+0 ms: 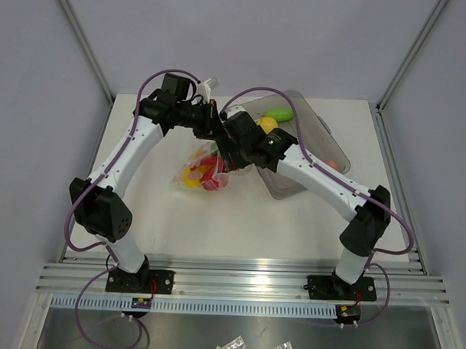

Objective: Place the food in the zip-top bag and seal the zipper
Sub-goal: Place the fake vegetable in the zipper food storage bag, then adjust the zipper food storage bag at the center of the board.

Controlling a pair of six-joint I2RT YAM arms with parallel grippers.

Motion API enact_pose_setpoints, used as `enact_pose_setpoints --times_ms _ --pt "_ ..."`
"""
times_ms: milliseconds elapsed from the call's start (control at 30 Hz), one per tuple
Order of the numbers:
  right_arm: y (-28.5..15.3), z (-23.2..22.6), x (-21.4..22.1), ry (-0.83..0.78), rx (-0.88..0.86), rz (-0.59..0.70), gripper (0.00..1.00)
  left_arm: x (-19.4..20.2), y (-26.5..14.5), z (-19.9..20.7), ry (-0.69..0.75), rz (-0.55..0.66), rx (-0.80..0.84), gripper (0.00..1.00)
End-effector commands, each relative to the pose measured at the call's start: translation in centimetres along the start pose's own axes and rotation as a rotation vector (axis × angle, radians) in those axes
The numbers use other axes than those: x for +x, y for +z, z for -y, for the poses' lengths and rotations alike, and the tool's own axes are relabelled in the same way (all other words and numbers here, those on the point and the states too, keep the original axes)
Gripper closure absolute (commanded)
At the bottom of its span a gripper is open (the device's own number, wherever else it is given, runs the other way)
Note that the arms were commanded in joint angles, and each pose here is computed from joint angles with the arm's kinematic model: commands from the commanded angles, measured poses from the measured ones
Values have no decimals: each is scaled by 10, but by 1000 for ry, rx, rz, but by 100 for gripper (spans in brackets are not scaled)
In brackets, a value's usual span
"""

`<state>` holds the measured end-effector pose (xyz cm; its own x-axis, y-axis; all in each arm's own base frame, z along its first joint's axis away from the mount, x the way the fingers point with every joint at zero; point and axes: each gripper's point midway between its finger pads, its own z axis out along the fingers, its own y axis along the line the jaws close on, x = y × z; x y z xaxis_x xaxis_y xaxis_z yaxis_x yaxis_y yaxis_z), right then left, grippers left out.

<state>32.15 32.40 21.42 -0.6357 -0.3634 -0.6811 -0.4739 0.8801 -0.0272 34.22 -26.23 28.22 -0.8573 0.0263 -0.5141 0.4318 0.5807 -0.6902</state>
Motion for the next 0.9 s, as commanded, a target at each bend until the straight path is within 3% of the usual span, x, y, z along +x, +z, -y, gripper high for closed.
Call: enact_pose_setpoints --times_ms 0,167,200,300,400,467,533,733,800,867 --pt "-51 -3 -66 115 -49 281 28 -8 -14 29 67 46 84 100" --pt "-74 3 -70 152 -63 330 41 -12 -15 27 64 53 78 100" --pt "-87 10 -75 171 -50 365 47 -13 -16 24 59 57 75 100" --pt "-95 33 -70 230 27 402 55 -15 -18 23 57 61 78 100" --pt "-72 46 -52 279 34 309 53 -15 -19 25 58 64 80 100" --pt "-59 57 -47 326 31 264 43 -15 -19 24 58 65 74 100" --pt "-47 54 -43 339 7 226 38 -15 -19 23 55 62 74 100" --pt "-15 48 -32 359 -66 131 40 -14 -17 21 51 59 70 100" --pt "-9 37 -34 354 -124 130 46 -14 -16 20 47 58 66 100" --pt "-3 30 -34 359 -161 125 65 -14 -15 19 44 55 65 100"
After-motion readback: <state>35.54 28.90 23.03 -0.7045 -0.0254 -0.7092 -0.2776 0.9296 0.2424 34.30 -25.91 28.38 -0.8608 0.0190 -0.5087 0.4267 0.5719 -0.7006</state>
